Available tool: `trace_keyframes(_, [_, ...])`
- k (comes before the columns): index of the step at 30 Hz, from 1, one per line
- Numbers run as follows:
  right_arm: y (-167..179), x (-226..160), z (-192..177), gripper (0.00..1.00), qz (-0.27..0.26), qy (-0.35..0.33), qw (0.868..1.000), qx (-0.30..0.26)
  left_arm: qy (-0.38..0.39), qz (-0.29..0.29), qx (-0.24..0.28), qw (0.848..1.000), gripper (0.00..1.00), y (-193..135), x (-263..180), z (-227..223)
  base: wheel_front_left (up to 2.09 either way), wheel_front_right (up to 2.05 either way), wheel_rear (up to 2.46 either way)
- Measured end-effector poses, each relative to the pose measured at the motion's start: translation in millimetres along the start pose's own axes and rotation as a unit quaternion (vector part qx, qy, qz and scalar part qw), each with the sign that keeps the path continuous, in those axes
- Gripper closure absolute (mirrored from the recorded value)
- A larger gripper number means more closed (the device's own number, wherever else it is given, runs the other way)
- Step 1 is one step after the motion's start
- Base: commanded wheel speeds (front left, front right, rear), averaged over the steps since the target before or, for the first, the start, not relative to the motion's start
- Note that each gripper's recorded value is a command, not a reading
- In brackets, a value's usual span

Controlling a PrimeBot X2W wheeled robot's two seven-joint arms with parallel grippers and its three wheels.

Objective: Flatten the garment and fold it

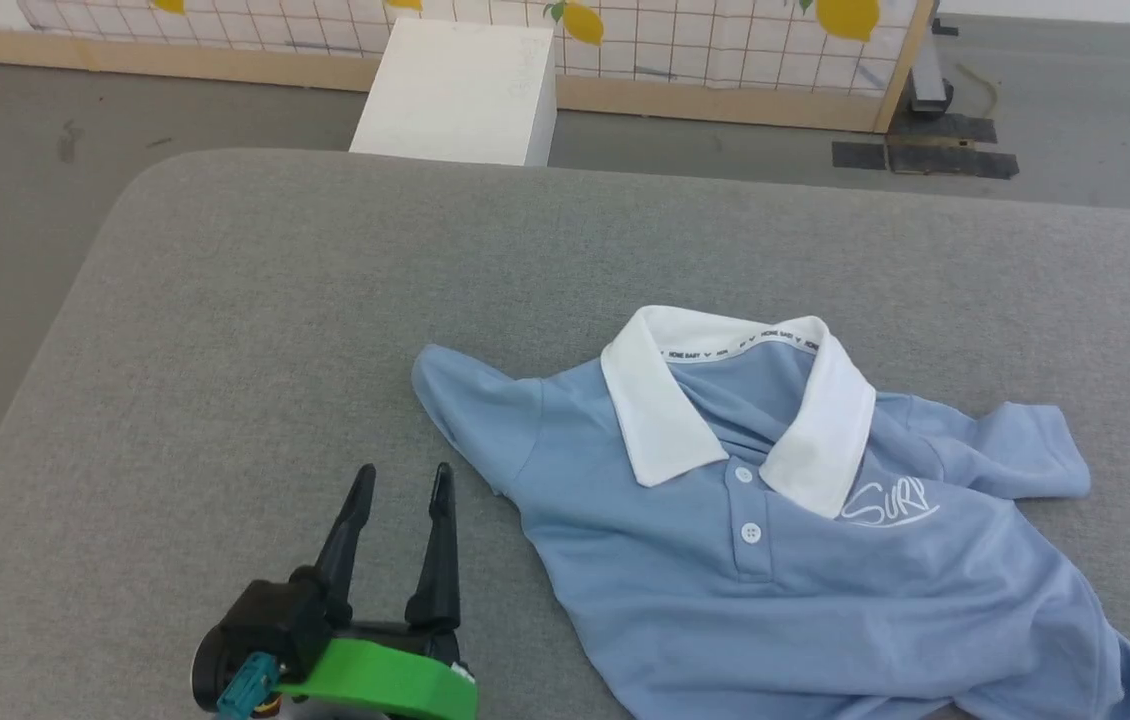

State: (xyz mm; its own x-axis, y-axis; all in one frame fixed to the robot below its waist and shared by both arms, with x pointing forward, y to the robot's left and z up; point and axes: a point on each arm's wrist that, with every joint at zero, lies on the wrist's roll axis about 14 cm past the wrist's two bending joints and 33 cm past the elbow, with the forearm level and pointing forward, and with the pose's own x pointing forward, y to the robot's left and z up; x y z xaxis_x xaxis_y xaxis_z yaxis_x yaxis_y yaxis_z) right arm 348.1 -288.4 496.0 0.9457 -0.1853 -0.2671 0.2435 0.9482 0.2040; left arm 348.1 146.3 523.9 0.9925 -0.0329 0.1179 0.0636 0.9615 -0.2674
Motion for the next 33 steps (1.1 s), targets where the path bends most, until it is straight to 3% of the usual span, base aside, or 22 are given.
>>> trace_keyframes(2, [15.2, 1.4, 35.1, 0.0, 0.02, -0.096, 0.995, -0.005, -0.006, 0.004, 0.001, 1.0, 0.0, 1.2, 0.8, 3.7, 0.0, 0.0, 0.0])
trace_keyframes(6, [38.5, 1.4, 41.2, 0.0, 0.052, -0.155, 0.987, -0.008, -0.017, 0.011, 0.008, 1.0, 0.0, 5.6, 3.9, 10.6, 0.0, 0.0, 0.0])
trace_keyframes(11, [57.7, -2.4, 15.3, 0.0, 0.083, -0.161, 0.984, 0.007, -0.024, 0.016, 0.024, 0.999, 0.0, 9.9, 6.8, 14.5, 0.0, 0.0, 0.0])
trace_keyframes(17, [57.9, -2.9, -5.1, 0.0, 0.082, -0.145, 0.986, 0.019, -0.015, -0.008, 0.039, 0.999, 0.0, 5.0, 13.3, 9.3, 0.0, 0.0, 0.0])
trace_keyframes(21, [55.8, 3.9, -4.5, 0.0, 0.076, -0.148, 0.986, 0.014, 0.027, -0.089, 0.11, 0.99, 0.0, -5.3, 55.1, 16.0, 0.0, 0.0, 0.0])
trace_keyframes(24, [56.2, 11.4, -4.0, 0.0, 0.074, -0.15, 0.986, 0.011, 0.076, -0.116, 0.124, 0.983, 0.0, -8.4, 88.7, 18.7, 0.0, 0.0, 0.0])
trace_keyframes(29, [63.1, 24.9, -14.1, 0.0, 0.08, -0.135, 0.988, 0.012, 0.203, -0.117, 0.152, 0.96, 0.0, 12.4, 129.6, -0.9, 0.0, 0.0, 0.0])
trace_keyframes(33, [60.5, 34.5, -19.8, 0.0, 0.072, -0.128, 0.989, 0.012, 0.318, -0.104, 0.126, 0.934, 0.0, 30.0, 143.3, -30.7, 0.0, 0.0, 0.0])
